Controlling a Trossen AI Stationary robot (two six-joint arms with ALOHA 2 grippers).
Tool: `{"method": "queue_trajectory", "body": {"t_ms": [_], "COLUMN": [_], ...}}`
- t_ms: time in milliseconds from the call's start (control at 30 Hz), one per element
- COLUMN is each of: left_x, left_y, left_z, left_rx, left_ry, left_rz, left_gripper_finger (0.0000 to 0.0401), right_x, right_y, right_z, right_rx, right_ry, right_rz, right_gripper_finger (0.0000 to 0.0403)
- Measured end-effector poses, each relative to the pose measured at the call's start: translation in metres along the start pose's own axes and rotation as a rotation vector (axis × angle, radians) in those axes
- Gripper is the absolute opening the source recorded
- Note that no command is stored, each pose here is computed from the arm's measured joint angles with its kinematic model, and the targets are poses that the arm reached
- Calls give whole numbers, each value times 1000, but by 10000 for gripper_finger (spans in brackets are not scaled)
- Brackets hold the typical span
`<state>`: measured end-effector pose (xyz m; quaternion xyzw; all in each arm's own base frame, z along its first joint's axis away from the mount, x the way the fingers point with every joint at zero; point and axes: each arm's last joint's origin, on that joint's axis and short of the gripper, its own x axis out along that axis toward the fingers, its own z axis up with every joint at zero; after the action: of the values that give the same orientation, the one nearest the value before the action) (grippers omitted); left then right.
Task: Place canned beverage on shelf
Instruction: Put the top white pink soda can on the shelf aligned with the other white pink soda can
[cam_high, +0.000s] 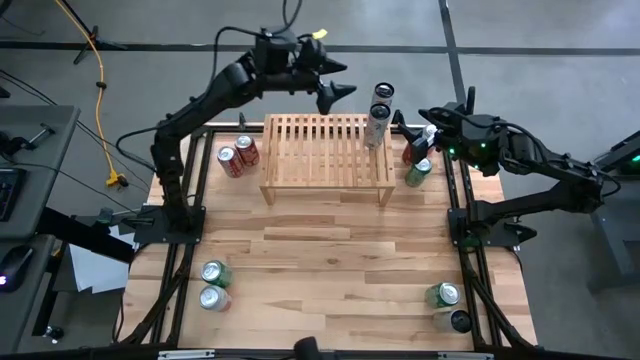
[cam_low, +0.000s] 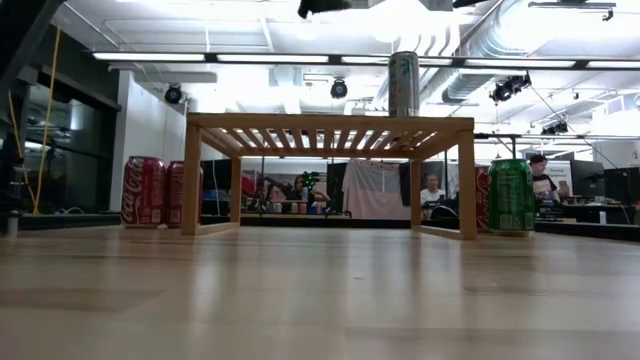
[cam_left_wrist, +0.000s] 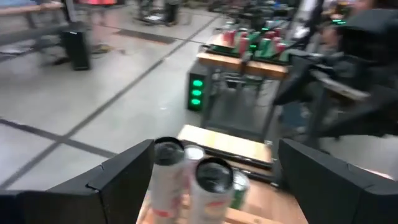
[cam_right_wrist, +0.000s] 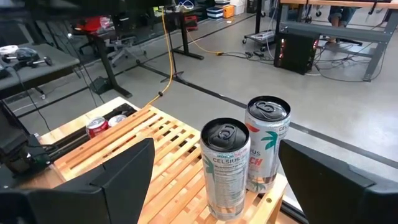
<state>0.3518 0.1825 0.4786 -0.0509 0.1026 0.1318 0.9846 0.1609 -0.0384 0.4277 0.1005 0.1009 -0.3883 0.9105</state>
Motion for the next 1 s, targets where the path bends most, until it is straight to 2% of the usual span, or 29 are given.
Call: {"method": "queue_trajectory", "body": {"t_ms": [200,333,467,600,800,1000], "left_x": [-18,-32,-60,-94,-151,-187], "left_y": [-6,-10,-16,-21,-31,-36], "left_z": [2,-9,-24,-54,-90,-97], "left_rx": [4,1,-31,-103,-163,-157], "left_ry": [31,44,-60,-180,-292,-370], "left_rz": [-46,-46,-26,33,94,167], "left_gripper_finger": [333,333,333,333,333,332], "right_x": [0,0,0,-1,8,31], "right_y": [-1,-2,-2,-3,1,26], "right_z": [-4,-8,-10,-13,-27,-51], "right_rx": [-17,-22,-31,-11,-7,-86], "right_ry": [39,79,101,134,268,318], "right_rz": [11,9,10,22,-11,-41], "right_gripper_finger": [330,330,330,330,330,330]}}
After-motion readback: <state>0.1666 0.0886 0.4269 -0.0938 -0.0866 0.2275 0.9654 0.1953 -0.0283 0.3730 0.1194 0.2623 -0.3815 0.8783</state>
